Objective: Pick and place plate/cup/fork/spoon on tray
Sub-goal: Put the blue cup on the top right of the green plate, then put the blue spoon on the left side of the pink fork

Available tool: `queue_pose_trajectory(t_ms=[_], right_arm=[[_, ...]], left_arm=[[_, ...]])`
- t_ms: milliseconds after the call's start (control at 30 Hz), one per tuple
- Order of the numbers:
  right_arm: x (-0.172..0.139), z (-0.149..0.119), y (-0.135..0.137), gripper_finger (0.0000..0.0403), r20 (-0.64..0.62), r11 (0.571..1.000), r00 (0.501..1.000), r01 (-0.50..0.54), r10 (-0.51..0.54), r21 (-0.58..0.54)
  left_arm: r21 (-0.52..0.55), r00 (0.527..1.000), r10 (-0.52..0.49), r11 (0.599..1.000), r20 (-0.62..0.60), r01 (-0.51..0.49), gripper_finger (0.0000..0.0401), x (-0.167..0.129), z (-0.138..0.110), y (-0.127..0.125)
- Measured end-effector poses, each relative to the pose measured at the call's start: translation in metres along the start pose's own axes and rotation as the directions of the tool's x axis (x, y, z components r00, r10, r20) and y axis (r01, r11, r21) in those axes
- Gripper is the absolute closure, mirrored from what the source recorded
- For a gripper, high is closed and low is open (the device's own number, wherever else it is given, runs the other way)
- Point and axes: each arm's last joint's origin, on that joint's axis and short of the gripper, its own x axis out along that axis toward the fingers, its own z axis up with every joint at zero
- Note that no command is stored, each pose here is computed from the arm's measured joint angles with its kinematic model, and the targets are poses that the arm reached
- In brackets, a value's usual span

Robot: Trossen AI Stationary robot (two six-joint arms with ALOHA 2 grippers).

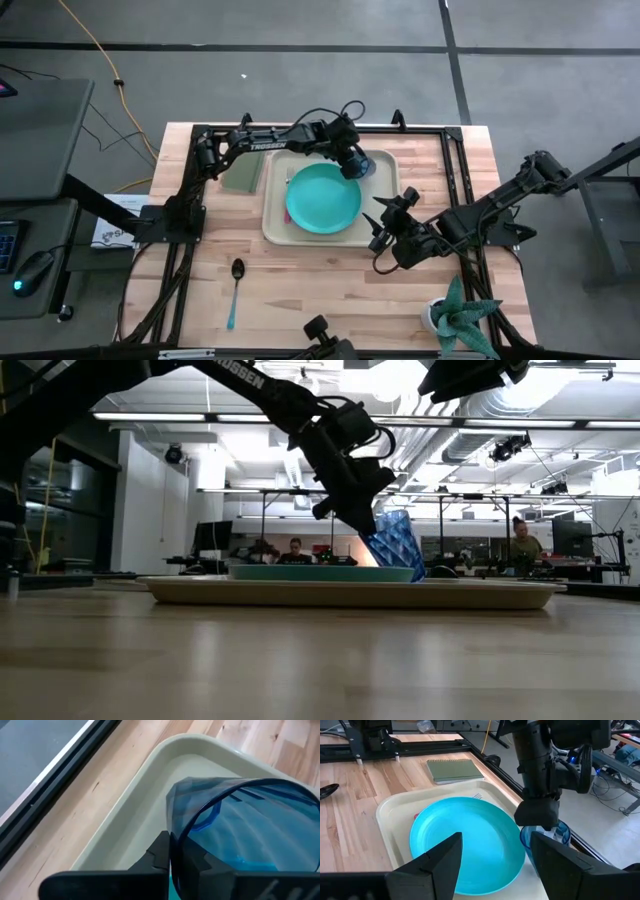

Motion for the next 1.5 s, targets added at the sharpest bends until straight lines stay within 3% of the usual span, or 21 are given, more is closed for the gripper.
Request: queue_pose_trajectory(t_ms=[400,700,900,1200,1300,1500], right_arm=[[0.0,0.0,0.0,0.0176,0.0,1.0,1.0,0.0,0.0,0.0],[0.0,0.0,0.0,0.0176,0.0,1.0,1.0,0.0,0.0,0.0],[0.0,0.0,0.0,0.0176,0.0,1.0,1.0,0.0,0.0,0.001],[0.0,0.0,0.0,0.0176,0.0,1.0,1.0,0.0,0.0,0.0],[0.0,0.0,0.0,0.0176,-0.002,1.0,1.0,0.001,-0.001,-0.004],[0.0,-0.002,-0.001,0.0176,-0.011,1.0,1.0,0.005,-0.005,0.005]], left_arm=[[0.033,0.999,-0.011,0.999,0.039,0.01,0.0335,0.0,0.003,-0.005],[0.035,0.989,-0.023,0.999,0.144,0.018,0.0288,-0.001,0.013,-0.007],[0.041,0.97,-0.035,0.999,0.24,0.026,0.0271,-0.002,0.022,-0.008],[0.091,0.972,-0.035,0.996,0.231,0.015,0.0267,-0.005,0.022,-0.008],[0.1,0.977,-0.041,0.995,0.208,0.02,0.0268,-0.027,0.025,-0.007],[0.112,0.969,-0.068,0.993,0.239,0.042,0.027,-0.106,0.034,-0.003]])
